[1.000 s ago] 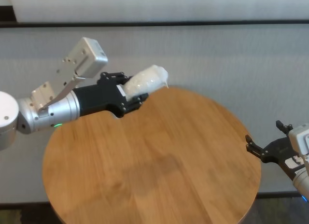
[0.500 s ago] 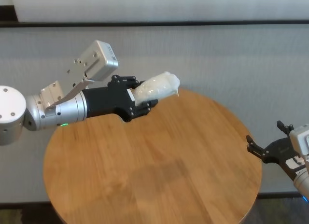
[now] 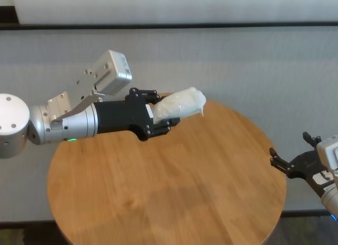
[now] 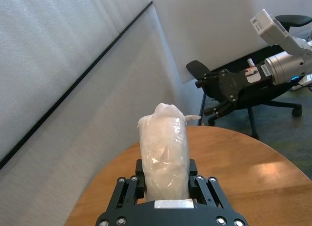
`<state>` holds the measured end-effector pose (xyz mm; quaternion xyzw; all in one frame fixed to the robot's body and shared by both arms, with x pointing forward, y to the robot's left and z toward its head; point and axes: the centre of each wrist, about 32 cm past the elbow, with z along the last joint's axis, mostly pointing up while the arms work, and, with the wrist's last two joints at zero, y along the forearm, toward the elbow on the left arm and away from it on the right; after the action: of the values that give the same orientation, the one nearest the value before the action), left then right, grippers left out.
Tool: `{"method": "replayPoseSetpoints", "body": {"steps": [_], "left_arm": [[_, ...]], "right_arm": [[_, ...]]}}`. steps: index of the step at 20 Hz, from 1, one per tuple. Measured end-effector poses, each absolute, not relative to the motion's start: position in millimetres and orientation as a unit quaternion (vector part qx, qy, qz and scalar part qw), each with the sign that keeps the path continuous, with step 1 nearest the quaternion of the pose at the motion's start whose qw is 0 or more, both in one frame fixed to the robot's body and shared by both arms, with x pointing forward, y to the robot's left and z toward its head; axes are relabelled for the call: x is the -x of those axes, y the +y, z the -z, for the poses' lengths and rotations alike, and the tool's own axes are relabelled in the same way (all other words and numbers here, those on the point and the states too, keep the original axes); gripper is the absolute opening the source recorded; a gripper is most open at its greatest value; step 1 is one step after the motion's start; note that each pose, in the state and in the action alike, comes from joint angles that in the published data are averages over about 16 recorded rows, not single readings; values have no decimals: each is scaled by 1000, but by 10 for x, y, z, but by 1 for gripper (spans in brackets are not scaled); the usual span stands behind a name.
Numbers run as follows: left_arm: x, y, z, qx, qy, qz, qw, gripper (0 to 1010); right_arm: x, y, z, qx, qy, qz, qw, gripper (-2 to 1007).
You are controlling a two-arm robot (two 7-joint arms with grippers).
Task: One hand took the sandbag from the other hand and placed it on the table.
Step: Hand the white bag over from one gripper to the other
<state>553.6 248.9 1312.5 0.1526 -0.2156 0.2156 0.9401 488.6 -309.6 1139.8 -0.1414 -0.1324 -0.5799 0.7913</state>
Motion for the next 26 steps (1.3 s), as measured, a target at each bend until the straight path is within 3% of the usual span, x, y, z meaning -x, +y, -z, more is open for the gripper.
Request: {"method": "replayPoseSetpoints", "body": {"steps": [26], "left_arm": [[-5561, 2494, -13097, -143, -211, -187, 949, 515]], "right_arm": [[-4886, -3096, -11398, 141, -132, 580, 791, 1001]]}}
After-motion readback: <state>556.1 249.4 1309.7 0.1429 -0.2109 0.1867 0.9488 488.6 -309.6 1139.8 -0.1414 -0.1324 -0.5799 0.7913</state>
